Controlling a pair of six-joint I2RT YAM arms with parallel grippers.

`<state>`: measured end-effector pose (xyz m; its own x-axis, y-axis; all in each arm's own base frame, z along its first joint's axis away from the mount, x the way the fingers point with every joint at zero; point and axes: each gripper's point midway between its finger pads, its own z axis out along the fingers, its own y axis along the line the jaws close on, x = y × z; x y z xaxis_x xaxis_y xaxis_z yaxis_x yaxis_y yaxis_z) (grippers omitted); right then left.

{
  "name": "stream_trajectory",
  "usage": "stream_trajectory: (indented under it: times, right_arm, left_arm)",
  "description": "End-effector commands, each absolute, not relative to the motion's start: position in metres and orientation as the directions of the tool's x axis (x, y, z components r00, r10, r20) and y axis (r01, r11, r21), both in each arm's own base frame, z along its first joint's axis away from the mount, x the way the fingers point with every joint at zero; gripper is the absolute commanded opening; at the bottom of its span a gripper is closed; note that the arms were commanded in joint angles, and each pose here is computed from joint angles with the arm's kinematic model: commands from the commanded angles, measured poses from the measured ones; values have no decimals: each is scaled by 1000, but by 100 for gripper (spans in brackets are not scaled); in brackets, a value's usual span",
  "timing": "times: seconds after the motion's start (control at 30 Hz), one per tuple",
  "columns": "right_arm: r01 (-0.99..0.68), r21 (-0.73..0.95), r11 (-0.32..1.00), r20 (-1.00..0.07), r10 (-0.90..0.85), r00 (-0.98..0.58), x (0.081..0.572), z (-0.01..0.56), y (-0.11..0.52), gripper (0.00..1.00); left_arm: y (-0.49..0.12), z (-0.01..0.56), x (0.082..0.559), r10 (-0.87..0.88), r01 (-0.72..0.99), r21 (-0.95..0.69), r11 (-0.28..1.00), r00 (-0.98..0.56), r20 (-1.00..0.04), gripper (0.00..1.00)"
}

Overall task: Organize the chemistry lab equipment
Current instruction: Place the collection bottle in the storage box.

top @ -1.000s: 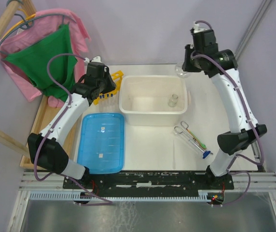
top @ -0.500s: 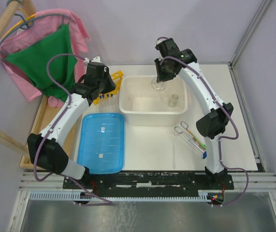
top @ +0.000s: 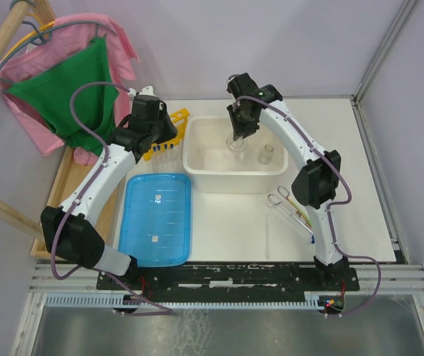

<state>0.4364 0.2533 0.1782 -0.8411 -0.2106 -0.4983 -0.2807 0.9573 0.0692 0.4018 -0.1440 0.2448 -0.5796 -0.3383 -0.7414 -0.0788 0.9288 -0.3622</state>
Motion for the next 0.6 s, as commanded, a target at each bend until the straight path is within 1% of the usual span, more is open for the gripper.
stream_trajectory:
  times: [0.0,0.57]
  right_arm:
    - [-279,61,958,-529,-206,-823,452,170,258,1]
    - [-251,24,968,-480,-209,-852,459,126,257,1]
  left_arm:
    - [-138,270,400,-344,-69,-363,929,-516,-784,33]
    - [-132,264,393,-345,-87,-353,932,-517,-784,33]
